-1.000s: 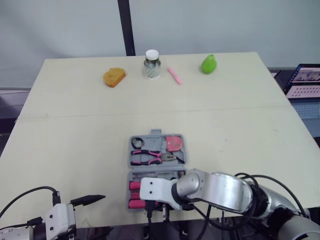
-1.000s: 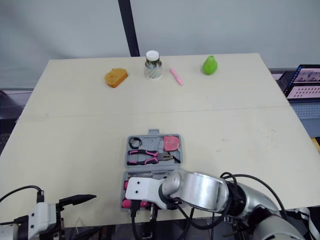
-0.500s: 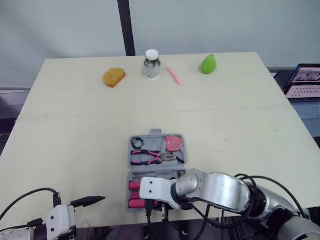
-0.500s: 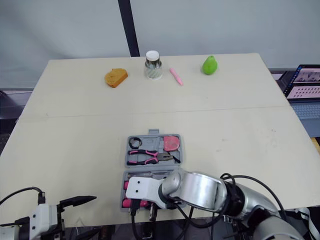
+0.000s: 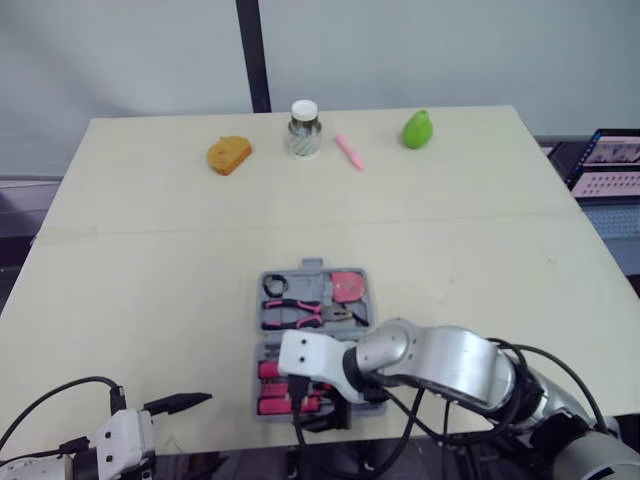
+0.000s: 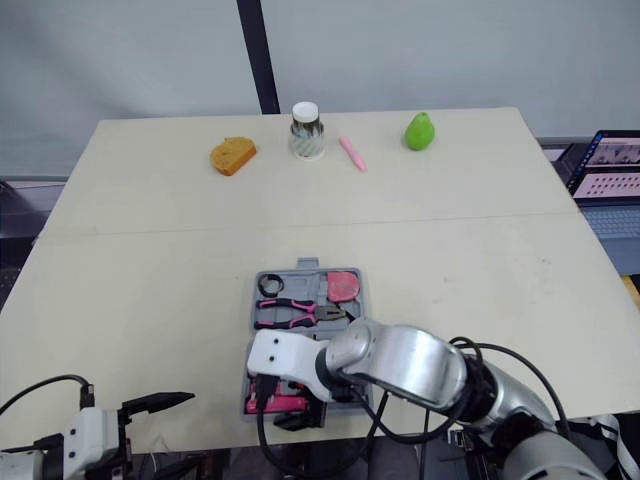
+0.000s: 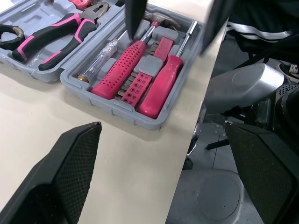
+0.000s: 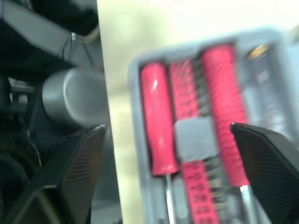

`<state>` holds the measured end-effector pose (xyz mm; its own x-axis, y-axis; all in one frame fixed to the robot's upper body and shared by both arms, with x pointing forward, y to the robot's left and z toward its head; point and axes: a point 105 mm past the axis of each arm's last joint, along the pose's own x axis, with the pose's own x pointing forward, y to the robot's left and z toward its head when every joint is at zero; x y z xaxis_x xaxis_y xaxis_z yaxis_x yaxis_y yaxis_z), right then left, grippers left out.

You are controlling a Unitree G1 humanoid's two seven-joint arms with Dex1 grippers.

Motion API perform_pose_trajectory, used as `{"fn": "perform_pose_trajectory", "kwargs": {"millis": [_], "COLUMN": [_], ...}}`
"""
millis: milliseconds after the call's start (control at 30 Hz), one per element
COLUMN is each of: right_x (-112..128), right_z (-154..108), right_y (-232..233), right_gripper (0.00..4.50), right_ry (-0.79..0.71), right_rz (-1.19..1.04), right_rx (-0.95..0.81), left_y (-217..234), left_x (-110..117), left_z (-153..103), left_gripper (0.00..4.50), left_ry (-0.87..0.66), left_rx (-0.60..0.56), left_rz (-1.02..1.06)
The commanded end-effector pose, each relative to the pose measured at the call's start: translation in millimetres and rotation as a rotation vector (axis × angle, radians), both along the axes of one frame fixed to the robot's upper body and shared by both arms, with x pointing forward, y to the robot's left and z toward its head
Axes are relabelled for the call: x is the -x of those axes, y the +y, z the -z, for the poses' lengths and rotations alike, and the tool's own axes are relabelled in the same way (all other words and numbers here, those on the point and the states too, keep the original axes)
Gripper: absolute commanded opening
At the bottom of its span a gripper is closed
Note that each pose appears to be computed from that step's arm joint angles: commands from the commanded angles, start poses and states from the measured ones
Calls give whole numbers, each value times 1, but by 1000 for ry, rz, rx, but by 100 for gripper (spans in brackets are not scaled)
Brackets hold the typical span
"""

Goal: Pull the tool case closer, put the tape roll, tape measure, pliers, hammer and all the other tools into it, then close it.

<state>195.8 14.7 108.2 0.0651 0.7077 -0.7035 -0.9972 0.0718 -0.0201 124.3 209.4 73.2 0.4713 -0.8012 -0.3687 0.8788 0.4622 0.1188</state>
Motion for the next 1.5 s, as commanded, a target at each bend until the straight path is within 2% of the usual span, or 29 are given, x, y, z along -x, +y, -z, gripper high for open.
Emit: {"fn": "perform_pose_trajectory", "kwargs": {"millis": [33, 67, 167, 400, 533, 1033, 1500], "right_x": [2, 2, 5, 17, 17, 18, 9], "right_z": [-23, -26, -23, 6, 24, 53, 50], "right_y": [3, 3, 0, 1, 0, -8, -5], "right_gripper": [446, 446, 357, 4, 4, 4, 4], "right_ry": [-31, -35, -36, -15, -21, -10, -7], "right_rz": [-36, -45, -76, -139, -144, -108, -78], "right_rx": [-204, -242, -294, -281, -231, -146, -183], "left_y": [-5, -6, -8, -16, -16, -15, -16], "left_x": [-2, -2, -6, -7, -6, -5, -9], "left_z": [-3, -3, -3, -6, -5, -4, -5], "left_gripper": [450, 450, 450, 450, 450, 450, 450], "left_ry": [-18, -21, -29, -38, -38, -36, -38], "left_rx": [16, 18, 22, 48, 44, 34, 31], "left_rz": [10, 11, 17, 34, 37, 33, 35]}}
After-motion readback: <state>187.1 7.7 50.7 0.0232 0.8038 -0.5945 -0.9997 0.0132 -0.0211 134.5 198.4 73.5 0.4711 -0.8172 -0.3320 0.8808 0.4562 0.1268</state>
